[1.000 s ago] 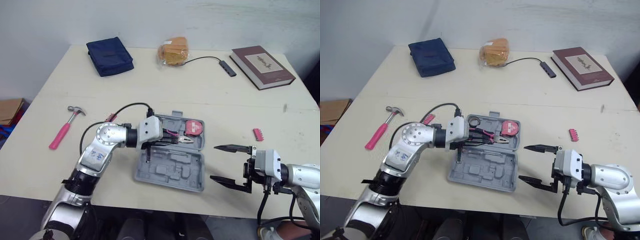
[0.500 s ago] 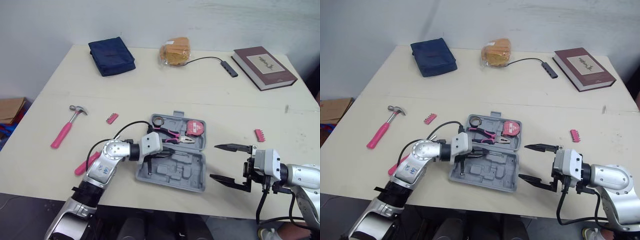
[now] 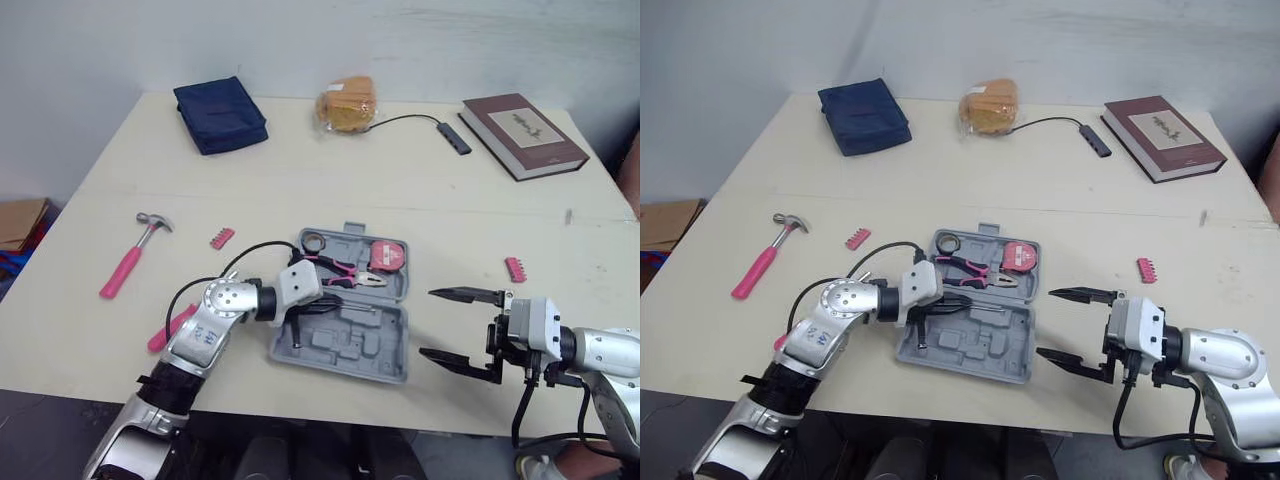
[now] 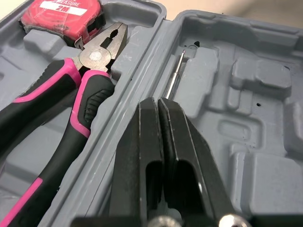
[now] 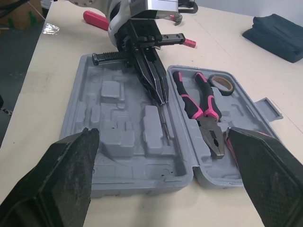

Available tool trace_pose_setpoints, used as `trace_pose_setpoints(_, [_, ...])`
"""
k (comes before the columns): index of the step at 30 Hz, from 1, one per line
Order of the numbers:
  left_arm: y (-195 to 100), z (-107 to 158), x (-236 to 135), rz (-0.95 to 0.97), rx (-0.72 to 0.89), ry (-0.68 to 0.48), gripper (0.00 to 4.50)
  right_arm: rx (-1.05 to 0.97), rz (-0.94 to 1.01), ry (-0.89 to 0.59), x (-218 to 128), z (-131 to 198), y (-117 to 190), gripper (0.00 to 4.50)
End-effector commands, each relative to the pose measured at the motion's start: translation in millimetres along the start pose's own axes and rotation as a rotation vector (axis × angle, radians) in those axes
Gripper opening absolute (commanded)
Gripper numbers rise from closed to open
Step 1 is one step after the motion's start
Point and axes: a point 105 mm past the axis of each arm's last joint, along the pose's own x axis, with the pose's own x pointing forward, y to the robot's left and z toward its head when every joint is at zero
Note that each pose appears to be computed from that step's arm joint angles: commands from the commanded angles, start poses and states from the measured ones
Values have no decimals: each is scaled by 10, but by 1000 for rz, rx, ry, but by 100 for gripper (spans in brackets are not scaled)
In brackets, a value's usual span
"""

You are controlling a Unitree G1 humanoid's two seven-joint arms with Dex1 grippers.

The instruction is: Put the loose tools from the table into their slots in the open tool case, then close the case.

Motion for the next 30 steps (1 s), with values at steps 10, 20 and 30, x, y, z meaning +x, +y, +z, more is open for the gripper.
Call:
trace_pose_setpoints(10, [-95,-111,-74,-18,-59,-4,2,-34,-31,-7,-47,50,-57,450])
trace_pose_setpoints(20, [224,443,-864,24,93,-278,2,-70,-99,84,-442,25,-296,450])
trace_pose_setpoints(30, [465,-248,-3037,793,-10,-33,398,-137,-495,319,-1684,-219,-670,450])
